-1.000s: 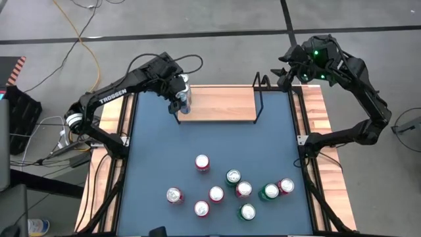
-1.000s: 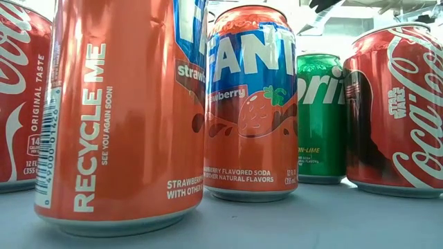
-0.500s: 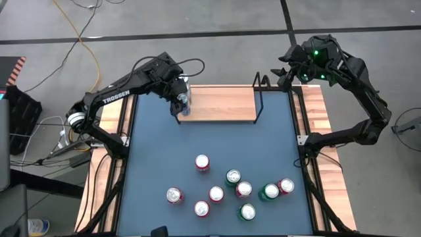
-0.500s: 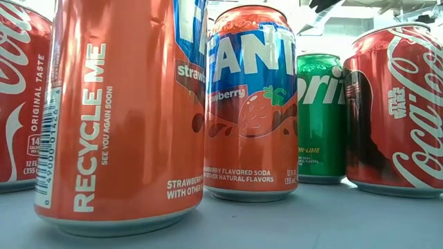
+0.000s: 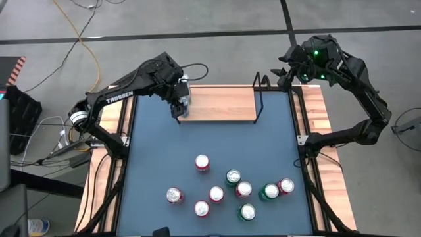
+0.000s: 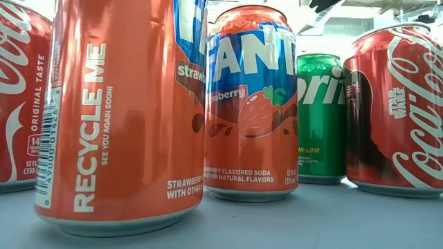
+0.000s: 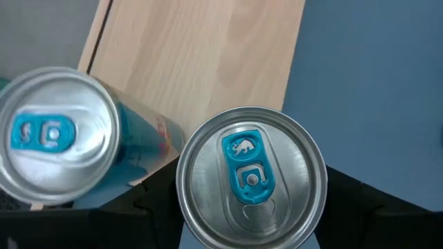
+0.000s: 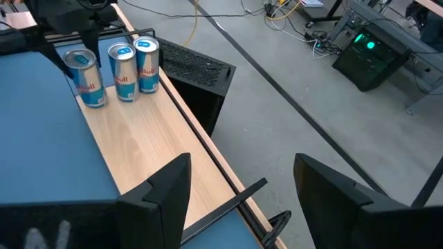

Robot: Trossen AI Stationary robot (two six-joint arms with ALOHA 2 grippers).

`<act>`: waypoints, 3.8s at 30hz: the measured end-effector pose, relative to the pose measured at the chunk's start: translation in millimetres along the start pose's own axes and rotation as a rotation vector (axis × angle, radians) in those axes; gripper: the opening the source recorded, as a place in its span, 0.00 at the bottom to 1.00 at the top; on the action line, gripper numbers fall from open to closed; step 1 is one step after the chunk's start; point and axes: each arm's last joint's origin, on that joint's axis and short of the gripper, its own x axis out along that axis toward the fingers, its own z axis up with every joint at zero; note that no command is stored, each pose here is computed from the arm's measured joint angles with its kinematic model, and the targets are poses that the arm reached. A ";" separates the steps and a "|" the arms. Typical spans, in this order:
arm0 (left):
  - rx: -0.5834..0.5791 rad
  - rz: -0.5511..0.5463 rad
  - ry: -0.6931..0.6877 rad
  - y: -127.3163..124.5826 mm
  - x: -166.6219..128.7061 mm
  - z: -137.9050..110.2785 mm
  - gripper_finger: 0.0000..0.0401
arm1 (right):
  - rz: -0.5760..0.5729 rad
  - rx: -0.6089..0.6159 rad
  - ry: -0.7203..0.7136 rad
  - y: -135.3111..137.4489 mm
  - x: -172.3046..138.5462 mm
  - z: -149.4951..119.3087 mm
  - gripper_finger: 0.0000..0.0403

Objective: Place canned beverage on shelf
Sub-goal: Put the blue soda can on the shelf aligned with the other blue soda cans

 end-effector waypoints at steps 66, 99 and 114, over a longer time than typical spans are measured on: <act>0.046 0.113 0.010 4.7 -56.7 30.3 0.67 | 0.001 -0.036 0.003 0.1 0.0 -0.3 0.59; 0.089 -0.092 0.061 -42.3 -5.1 10.7 0.00 | 0.009 -0.039 0.038 0.8 0.0 -3.7 0.59; 0.061 -0.017 0.071 -23.8 -6.5 7.2 0.00 | 0.009 -0.039 0.037 0.8 0.0 -3.7 0.59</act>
